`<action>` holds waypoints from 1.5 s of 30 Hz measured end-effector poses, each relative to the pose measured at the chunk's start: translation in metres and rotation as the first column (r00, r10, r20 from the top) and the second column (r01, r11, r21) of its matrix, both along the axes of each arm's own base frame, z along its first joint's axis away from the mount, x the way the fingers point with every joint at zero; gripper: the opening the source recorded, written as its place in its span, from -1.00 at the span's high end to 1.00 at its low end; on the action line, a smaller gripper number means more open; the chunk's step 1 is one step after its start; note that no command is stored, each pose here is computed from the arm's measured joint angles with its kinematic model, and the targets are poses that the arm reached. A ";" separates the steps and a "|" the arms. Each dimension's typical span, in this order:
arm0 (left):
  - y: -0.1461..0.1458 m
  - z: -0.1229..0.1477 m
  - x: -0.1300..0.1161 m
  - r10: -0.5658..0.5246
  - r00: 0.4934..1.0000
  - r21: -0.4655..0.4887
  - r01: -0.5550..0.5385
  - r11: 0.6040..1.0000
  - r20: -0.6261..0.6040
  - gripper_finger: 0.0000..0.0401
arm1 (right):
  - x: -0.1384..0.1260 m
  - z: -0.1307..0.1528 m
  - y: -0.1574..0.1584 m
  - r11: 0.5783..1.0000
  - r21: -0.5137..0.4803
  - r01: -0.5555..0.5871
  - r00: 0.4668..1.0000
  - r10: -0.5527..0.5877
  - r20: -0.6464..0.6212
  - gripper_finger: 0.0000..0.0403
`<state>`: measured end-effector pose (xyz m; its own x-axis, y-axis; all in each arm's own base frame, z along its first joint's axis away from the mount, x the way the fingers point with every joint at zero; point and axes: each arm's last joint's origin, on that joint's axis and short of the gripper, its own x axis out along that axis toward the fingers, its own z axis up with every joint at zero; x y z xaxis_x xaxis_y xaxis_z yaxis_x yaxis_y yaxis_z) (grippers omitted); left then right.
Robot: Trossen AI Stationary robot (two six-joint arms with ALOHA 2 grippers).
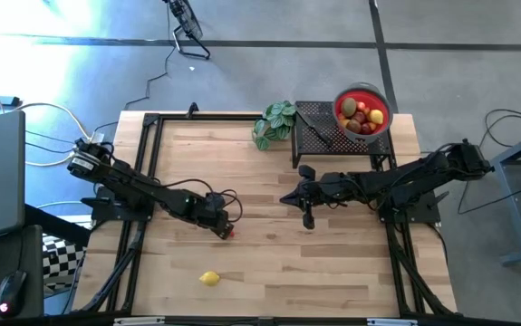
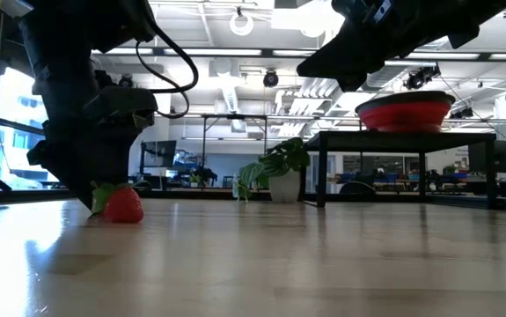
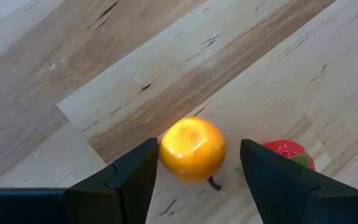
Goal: Pick & Place Fruit
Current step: Put the orange pear into the red strainer bowl
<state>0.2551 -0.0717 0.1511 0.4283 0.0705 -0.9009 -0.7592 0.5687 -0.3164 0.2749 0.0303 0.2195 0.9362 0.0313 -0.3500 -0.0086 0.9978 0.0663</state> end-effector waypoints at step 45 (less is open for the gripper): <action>0.002 0.002 0.000 -0.021 1.000 0.031 0.021 0.999 0.005 0.27 | 0.000 0.000 0.000 1.000 0.000 0.000 1.000 0.000 0.000 0.98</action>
